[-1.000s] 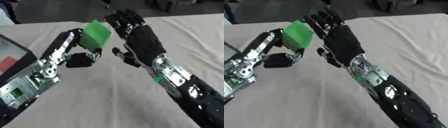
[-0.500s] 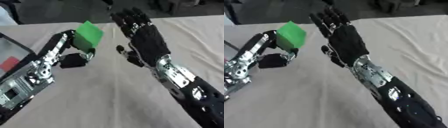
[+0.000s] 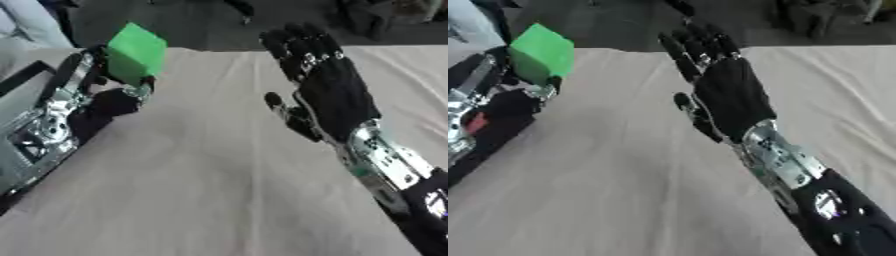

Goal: Pick up the objects with one hand, pass them to the other hand, and then place them into the box on the other side of the table.

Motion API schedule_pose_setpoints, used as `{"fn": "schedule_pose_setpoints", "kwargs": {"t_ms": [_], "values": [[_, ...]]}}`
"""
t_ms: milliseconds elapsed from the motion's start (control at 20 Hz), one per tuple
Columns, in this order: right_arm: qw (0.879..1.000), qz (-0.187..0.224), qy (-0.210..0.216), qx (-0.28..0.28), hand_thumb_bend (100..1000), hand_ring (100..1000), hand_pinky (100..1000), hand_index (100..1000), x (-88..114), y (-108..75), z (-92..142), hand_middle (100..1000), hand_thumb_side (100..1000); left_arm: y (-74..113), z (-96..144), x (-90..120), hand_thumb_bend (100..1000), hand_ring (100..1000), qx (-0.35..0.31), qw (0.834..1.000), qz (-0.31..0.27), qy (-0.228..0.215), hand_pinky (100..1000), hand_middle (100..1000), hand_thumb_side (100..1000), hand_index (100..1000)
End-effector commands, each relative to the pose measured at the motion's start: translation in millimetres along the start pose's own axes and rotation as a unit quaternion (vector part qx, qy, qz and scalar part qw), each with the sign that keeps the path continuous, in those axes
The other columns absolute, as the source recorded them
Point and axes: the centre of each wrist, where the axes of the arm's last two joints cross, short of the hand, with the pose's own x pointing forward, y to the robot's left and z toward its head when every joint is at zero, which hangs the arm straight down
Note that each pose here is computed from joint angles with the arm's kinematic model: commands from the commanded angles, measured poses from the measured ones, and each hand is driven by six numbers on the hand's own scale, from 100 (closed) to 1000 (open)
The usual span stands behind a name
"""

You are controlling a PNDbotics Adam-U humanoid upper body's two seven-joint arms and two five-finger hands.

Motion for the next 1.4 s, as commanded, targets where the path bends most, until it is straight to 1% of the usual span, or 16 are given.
{"fn": "schedule_pose_setpoints", "kwargs": {"t_ms": [50,150,300,450,600,850,1150,1350,1400], "values": [[1.0,0.008,0.004,-0.017,433,875,904,951,-9.6,-8.5,-3.6,836,100,27.6,-5.8,-6.6,100,705,0.076,0.996,-0.016,0.032,815,478,292,378],[1.0,0.007,0.008,-0.02,415,875,903,947,-11.2,-9.2,-3.6,836,100,32.5,-9.7,-16.6,100,706,0.094,0.994,-0.015,0.051,815,479,292,380],[1.0,0.006,0.015,-0.019,359,870,896,948,-13.9,-9.6,-2.8,834,100,39.0,-14.2,-31.8,100,708,0.114,0.99,-0.019,0.076,816,481,289,385],[1.0,0.005,0.017,-0.024,333,869,898,940,-15.5,-11.0,-3.1,832,100,44.2,-18.6,-45.7,100,709,0.132,0.986,-0.026,0.098,815,480,288,388],[0.999,0.008,0.02,-0.028,327,873,898,940,-16.4,-12.2,-3.4,836,100,49.6,-23.0,-58.6,100,709,0.152,0.981,-0.035,0.117,815,481,289,391],[0.999,0.013,0.024,-0.032,337,874,899,939,-17.8,-12.9,-3.6,837,100,55.2,-29.7,-82.9,100,711,0.171,0.971,-0.052,0.161,815,482,279,404],[0.999,0.014,0.024,-0.035,342,874,900,936,-17.4,-13.4,-3.6,837,100,59.3,-31.8,-98.6,100,726,0.189,0.961,-0.072,0.189,828,495,267,435],[0.999,0.015,0.025,-0.036,348,874,901,934,-18.3,-13.7,-3.6,838,100,62.6,-31.4,-110.2,100,732,0.206,0.951,-0.089,0.214,833,501,263,446],[0.999,0.015,0.025,-0.036,347,874,901,934,-18.4,-13.7,-3.5,838,100,63.2,-31.5,-113.2,100,737,0.21,0.948,-0.093,0.219,836,507,260,464]]}}
